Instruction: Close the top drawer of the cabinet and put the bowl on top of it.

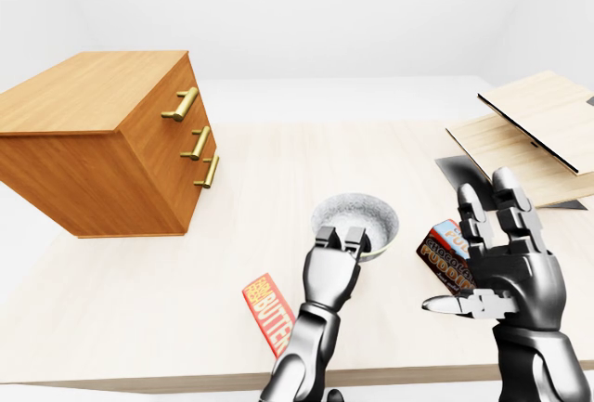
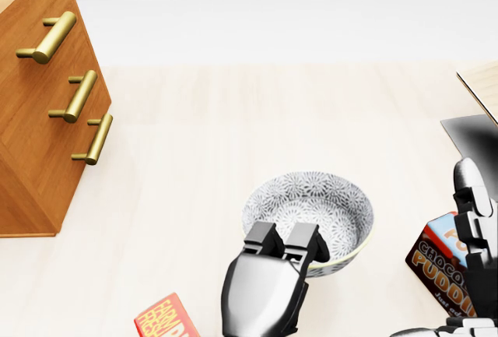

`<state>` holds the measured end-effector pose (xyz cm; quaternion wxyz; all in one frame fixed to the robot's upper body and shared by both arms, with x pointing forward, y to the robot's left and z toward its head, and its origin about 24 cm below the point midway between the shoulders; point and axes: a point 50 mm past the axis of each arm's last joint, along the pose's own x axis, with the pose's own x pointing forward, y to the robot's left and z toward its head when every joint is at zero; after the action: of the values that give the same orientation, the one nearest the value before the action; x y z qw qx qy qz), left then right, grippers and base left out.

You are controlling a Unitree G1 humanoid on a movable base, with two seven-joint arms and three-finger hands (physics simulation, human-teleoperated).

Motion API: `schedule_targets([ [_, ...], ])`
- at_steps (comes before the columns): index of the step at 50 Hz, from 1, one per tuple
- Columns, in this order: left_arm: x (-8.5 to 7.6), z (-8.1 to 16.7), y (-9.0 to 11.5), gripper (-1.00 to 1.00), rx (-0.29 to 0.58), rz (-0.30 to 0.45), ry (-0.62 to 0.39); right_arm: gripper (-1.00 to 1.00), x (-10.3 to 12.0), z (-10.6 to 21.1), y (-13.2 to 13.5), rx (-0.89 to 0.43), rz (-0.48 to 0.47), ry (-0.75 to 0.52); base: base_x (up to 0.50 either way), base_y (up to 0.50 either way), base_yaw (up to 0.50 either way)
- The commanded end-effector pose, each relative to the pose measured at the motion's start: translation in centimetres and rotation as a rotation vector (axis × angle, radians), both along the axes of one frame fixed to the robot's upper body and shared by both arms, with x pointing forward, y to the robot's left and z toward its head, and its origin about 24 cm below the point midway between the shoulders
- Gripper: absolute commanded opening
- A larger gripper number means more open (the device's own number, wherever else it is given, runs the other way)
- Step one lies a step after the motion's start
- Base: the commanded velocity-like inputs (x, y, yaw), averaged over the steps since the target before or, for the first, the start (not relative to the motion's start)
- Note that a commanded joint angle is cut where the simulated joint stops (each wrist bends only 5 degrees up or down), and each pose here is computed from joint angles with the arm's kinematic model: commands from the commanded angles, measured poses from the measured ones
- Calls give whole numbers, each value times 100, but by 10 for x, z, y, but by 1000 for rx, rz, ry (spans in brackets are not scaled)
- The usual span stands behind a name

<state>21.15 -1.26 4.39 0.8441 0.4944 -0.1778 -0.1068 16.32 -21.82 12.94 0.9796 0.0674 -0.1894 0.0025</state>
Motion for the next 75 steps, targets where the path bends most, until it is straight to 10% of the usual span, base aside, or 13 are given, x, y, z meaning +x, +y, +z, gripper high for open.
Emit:
schedule_targets([
  [1, -6, 23, 3, -100, 52, -29, -88, 100, 0, 0, 1, -1, 2, 3, 0, 0, 0],
  [47, 7, 172, 51, -100, 20, -45, -201, 100, 6, -9, 9, -8, 28, 52, 0, 0, 0],
  [75, 16, 262, 103, -100, 160, 140, -507, 100, 8, -12, 14, -11, 47, 68, 0, 0, 0],
])
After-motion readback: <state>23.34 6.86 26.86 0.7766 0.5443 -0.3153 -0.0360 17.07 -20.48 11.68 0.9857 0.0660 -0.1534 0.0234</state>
